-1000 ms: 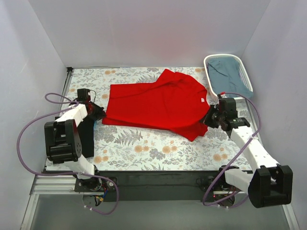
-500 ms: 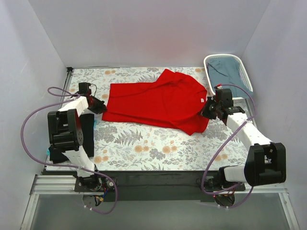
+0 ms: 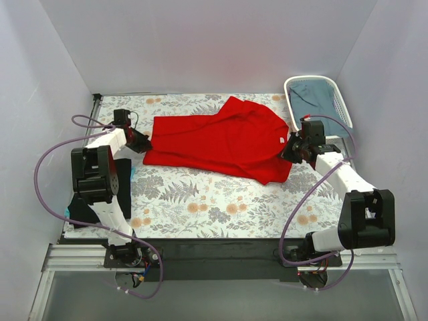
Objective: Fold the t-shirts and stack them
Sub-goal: Fold the tshirt
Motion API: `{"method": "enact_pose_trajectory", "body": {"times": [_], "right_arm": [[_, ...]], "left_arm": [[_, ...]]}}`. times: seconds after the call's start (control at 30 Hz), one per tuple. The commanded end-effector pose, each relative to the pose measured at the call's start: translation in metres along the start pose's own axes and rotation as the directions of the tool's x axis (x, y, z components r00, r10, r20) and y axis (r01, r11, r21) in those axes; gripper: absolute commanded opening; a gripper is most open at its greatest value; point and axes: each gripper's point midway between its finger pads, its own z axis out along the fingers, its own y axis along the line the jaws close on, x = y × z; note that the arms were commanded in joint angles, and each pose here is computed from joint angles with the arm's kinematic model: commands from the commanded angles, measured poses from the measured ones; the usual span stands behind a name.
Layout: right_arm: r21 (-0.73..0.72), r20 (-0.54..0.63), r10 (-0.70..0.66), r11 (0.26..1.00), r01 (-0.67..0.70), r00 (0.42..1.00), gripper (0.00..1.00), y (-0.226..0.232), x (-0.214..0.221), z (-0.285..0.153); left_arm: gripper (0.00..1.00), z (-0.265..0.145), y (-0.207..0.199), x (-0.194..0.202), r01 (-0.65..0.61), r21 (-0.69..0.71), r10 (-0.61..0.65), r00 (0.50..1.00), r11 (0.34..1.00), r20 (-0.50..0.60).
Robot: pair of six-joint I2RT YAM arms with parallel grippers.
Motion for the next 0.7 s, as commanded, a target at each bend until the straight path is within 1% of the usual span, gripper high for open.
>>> {"method": "enact_pose_trajectory", "body": {"times": [0.0, 0.23, 0.4, 0.67], "right_arm": [[-0.032, 0.068, -0.028, 0.999, 0.031, 0.997, 0.01, 0.009, -0.027, -0.001], [-0.027, 0.069, -0.017, 0.999, 0.019, 0.997, 0.01, 0.002, -0.028, 0.003], [-0.036, 0.067, -0.008, 0.999, 0.011, 0.998, 0.01, -0.004, -0.029, 0.005], [-0.068, 0.042, 0.0, 0.998, 0.003, 0.999, 0.01, 0.003, -0.035, 0.018]], "left_arm": [[0.0, -0.003, -0.018, -0.006, -0.006, 0.036, 0.006, 1.0, 0.999, 0.012], [0.0, -0.006, -0.024, -0.014, -0.008, 0.037, 0.007, 0.999, 0.999, 0.033], [0.0, -0.003, -0.025, -0.013, -0.012, 0.039, 0.011, 1.0, 0.999, 0.022], [0.0, 0.007, -0.023, -0.012, -0.012, 0.032, 0.011, 1.0, 0.999, 0.009]]}}
